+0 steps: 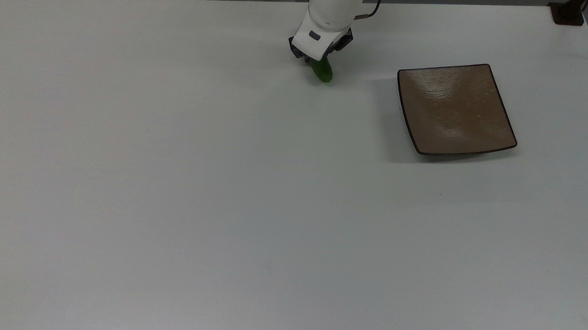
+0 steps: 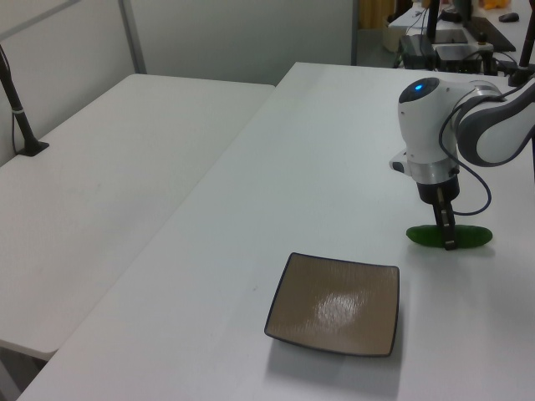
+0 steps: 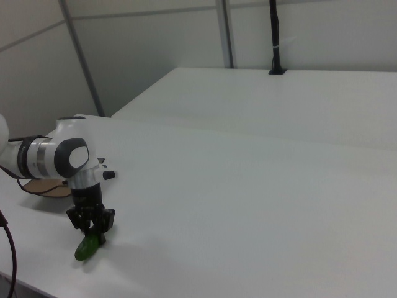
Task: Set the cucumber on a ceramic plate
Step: 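Lift the cucumber and carry it over the brown square plate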
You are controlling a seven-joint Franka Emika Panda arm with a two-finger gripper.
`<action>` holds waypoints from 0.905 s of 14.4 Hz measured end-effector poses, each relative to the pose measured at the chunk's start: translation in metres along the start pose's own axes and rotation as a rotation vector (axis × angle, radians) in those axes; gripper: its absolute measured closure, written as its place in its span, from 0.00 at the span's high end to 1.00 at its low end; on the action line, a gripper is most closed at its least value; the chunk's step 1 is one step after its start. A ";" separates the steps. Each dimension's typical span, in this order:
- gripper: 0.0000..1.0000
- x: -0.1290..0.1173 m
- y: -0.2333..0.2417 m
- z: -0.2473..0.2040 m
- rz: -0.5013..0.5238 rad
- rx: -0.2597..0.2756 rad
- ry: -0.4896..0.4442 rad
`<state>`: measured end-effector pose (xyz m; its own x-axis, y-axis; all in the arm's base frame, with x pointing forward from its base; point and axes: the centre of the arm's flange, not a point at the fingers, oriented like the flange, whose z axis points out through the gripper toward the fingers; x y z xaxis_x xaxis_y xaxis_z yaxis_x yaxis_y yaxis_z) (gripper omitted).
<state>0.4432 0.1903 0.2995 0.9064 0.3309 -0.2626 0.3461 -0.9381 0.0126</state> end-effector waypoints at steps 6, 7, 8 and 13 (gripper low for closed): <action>0.41 0.022 0.003 -0.067 0.078 0.011 0.145; 0.41 0.025 0.003 -0.077 0.093 0.013 0.164; 0.41 0.029 0.003 -0.090 0.121 0.018 0.190; 0.41 0.037 -0.037 -0.129 0.183 0.042 0.284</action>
<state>0.4951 0.2501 0.4134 0.9859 0.1663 0.0198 0.1665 -0.9860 -0.0067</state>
